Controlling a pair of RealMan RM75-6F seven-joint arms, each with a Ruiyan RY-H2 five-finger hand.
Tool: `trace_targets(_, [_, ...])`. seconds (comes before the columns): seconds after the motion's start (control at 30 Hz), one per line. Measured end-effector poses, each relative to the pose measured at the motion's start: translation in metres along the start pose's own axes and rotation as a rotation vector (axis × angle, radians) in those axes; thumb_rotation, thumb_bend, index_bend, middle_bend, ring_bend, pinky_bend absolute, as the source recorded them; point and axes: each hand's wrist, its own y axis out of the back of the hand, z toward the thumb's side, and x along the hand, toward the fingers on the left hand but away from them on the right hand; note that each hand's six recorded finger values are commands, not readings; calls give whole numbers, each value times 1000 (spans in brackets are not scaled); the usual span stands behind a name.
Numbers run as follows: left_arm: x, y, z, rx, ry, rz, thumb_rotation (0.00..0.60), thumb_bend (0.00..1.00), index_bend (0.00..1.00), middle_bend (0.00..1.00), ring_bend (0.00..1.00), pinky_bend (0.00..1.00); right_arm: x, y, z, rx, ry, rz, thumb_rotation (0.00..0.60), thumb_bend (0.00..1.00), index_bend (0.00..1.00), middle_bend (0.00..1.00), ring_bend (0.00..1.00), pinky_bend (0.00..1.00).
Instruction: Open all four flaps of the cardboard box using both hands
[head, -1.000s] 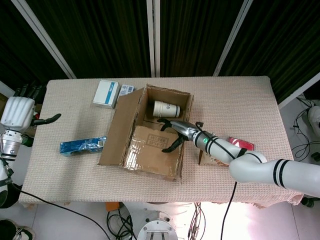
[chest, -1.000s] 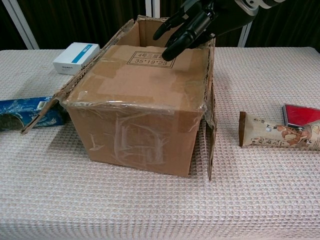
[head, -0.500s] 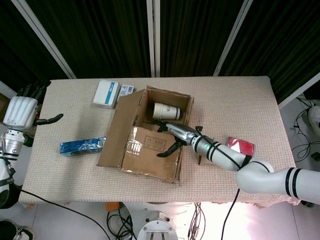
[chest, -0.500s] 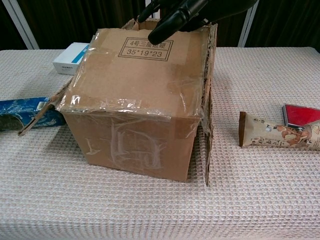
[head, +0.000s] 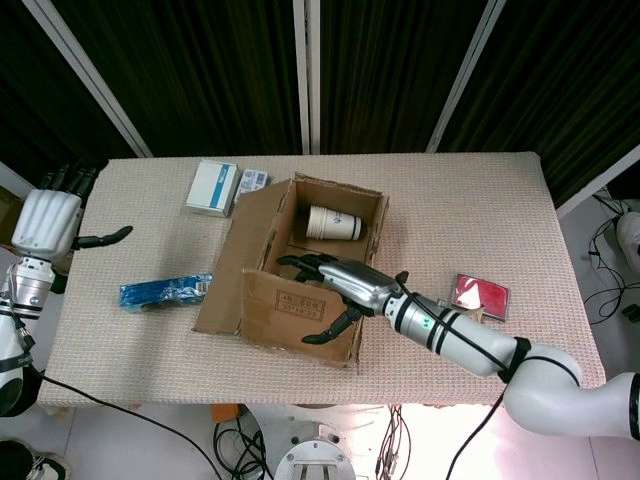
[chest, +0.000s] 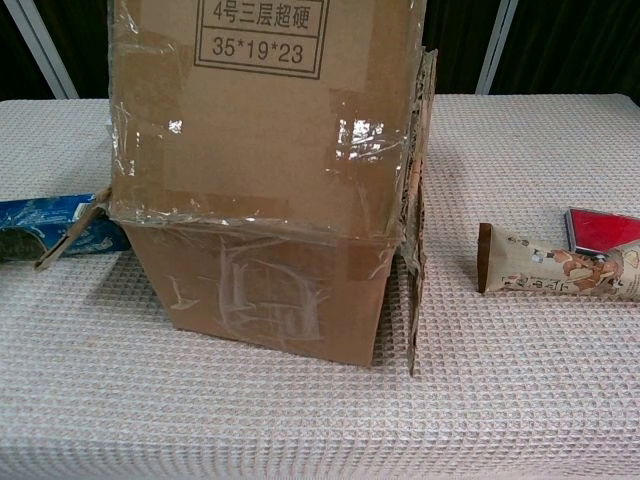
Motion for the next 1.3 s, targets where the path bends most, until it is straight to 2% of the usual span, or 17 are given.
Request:
trace_targets(0.7, [-1,0,3,0,3,-10,83,93,79,155,52,159,17,-29,33,-41,114,102,518,102,0,325,0,0])
trace_targets(1.07, [-3,-3,1,-1,4,-16,85,93,79,156,52,159,19,-50,33,-74,109,193,517,102,0,328,0,0])
trace_targets(1.2, [-3,-3,0,-3,5,-14,85,93,78,156,52,159,20,-49,30,-64,106,189,518,106,0,326,0,0])
trace_targets(1.3, [-3,-2,0,-7,6,-12,86,93,79,155,51,159,23,-43,26,-26,109,161,516,120,0,305,0,0])
